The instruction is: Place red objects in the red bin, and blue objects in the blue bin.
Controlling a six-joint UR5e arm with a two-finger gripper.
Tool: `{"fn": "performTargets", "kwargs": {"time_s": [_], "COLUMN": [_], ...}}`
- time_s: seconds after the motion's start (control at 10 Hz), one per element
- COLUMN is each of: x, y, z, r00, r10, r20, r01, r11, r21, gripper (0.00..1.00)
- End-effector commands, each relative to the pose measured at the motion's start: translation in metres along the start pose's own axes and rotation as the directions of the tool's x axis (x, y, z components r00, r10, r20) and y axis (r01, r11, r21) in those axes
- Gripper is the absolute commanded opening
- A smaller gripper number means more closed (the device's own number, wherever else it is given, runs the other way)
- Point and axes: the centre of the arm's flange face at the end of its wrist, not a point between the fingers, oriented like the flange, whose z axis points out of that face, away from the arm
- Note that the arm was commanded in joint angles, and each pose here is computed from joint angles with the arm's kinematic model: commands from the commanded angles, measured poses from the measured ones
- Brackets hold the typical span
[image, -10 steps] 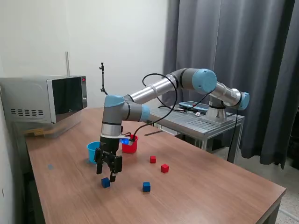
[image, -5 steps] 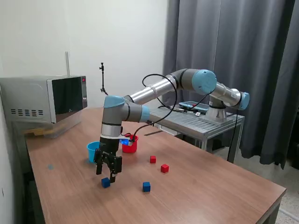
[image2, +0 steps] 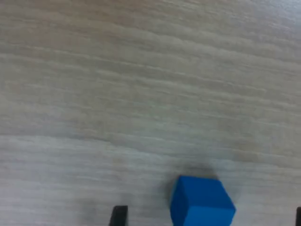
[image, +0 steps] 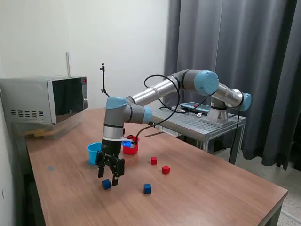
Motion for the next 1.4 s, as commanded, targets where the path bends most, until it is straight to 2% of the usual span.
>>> {"fn": "performTargets", "kwargs": {"time_s": [0.0, 0.8, 1.3], "x": [0.0008, 0.0021, 0.0033], "y": [-0.0005, -0.0019, 0.0017], "z": [0.0008, 0.0029, -0.0005], "r00": [1.0, 1.0, 1.0], "r10": [-0.001, 0.0, -0.003], "r20": [-0.001, -0.002, -0.01], "r01": [0.001, 0.0, 0.003], "r11": [1.0, 1.0, 1.0], "r21": [0.002, 0.006, -0.015], "gripper": [1.0, 1.0, 1.0]}}
